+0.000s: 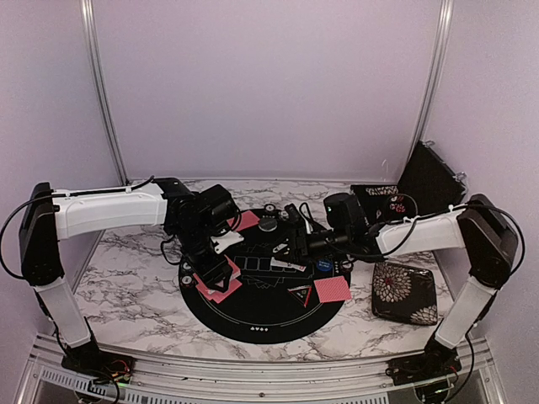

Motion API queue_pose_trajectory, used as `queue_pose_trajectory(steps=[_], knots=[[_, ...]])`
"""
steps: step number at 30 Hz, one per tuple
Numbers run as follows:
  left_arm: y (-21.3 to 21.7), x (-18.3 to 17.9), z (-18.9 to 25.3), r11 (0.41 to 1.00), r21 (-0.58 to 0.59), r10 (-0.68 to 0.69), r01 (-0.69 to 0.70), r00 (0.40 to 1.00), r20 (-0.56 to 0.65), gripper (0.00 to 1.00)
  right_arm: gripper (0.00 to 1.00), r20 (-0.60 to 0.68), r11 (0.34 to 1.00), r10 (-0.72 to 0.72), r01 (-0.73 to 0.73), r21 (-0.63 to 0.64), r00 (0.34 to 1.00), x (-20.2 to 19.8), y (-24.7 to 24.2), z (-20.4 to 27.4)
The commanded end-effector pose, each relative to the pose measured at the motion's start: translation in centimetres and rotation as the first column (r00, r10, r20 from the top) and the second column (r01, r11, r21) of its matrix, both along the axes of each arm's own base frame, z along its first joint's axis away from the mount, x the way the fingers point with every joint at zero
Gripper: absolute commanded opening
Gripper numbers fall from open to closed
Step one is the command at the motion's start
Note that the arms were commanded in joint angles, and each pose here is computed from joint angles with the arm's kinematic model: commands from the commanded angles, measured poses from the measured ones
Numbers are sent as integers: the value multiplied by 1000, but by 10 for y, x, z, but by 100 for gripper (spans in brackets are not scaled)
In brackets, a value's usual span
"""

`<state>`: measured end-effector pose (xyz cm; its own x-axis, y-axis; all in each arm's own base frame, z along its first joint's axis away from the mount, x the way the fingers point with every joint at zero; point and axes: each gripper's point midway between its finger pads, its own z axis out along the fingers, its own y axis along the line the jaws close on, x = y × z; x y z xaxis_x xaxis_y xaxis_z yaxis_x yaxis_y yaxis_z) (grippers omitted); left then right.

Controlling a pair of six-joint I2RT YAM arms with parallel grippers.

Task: Distribute texas hold em gaming equipment
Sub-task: Flop the poker card in the community card area, then pick up the poker card from the face-down deck piles.

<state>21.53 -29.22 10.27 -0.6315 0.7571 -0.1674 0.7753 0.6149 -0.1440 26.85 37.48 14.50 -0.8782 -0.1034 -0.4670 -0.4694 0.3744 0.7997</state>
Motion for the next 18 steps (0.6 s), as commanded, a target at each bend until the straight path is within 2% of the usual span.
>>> queue_pose_trajectory(steps=[1, 7, 18], knots=[[3, -1, 11, 1000, -21, 2, -1, 1000, 13, 55, 61, -96, 989, 64, -50, 139, 993, -9, 16, 13], [2, -1, 12, 1000, -25, -2, 3, 1000, 12, 55, 62, -174, 976, 109, -73, 204, 979, -17, 31, 7], [1, -2, 12, 1000, -28, -2, 2, 1000, 7, 55, 62, -256, 966, 158, -95, 242, 954, -26, 56, -6]])
